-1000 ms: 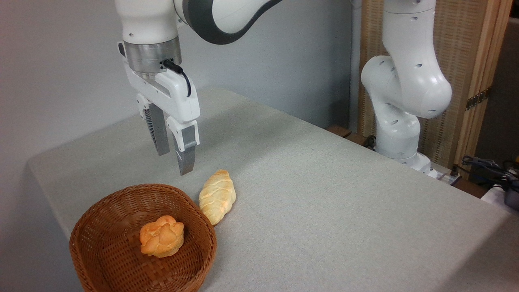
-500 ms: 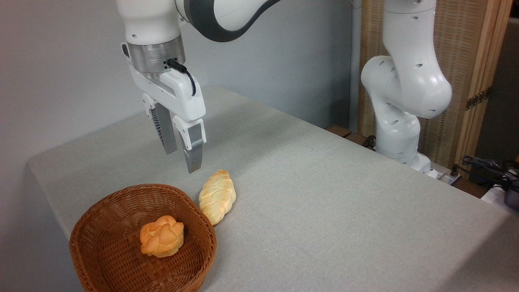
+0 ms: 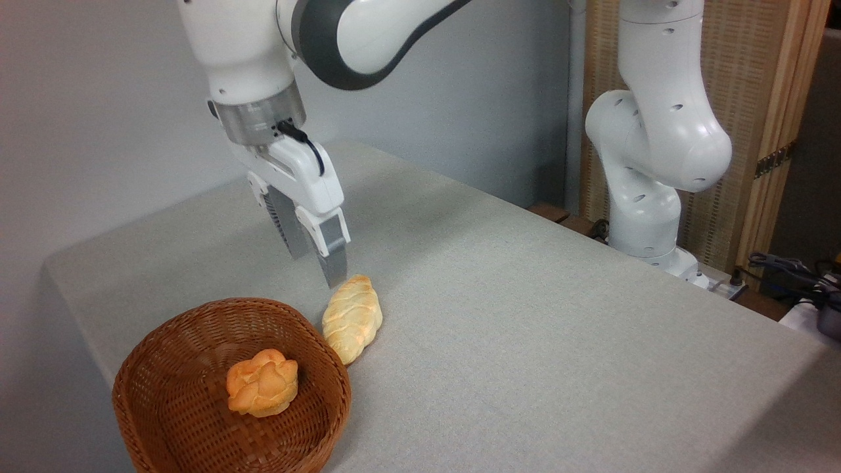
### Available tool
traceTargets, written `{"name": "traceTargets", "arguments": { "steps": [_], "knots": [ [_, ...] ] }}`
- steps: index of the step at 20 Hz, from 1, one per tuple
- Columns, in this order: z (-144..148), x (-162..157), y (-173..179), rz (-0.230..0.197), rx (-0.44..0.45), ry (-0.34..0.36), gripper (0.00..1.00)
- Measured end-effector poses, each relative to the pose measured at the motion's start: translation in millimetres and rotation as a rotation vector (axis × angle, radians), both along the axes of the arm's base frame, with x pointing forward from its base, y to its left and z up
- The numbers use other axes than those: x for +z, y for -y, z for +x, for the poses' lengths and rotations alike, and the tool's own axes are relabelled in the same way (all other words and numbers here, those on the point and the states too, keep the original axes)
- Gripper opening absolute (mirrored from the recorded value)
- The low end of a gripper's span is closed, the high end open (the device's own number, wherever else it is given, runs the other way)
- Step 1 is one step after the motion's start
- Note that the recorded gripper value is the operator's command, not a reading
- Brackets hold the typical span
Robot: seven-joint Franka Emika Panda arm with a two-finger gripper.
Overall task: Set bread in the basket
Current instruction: 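Move the open gripper over the braided roll and lower it, then close the gripper on the braided roll and lift it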
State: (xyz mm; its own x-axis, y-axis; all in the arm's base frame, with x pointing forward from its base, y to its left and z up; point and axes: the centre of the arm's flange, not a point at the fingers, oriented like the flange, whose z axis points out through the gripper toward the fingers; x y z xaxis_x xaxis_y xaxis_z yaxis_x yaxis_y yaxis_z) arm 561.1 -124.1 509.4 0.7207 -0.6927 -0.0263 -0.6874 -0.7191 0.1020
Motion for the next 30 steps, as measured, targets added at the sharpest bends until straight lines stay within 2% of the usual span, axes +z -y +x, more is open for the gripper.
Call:
{"name": "traceTargets", "arguments": {
  "steps": [3,8,11,15,20,23,26,27,28,30],
  "knots": [
    [-4,-24,0,0.01,0.091,-0.01,1.0],
    [-26,-58,-6,0.003,0.173,0.042,1.0],
    [-43,-79,-10,-0.002,0.179,0.062,1.0],
    [-49,-87,-3,0.0,0.164,0.059,1.0],
    [-50,-94,6,0.033,0.125,0.059,0.99],
    [-50,-96,6,0.038,0.122,0.058,0.85],
    [-49,-99,7,0.052,0.11,0.059,0.46],
    [-49,-100,8,0.055,0.107,0.059,0.37],
    [-49,-100,8,0.055,0.105,0.06,0.32],
    [-49,-100,8,0.056,0.105,0.061,0.29]
  ]
}}
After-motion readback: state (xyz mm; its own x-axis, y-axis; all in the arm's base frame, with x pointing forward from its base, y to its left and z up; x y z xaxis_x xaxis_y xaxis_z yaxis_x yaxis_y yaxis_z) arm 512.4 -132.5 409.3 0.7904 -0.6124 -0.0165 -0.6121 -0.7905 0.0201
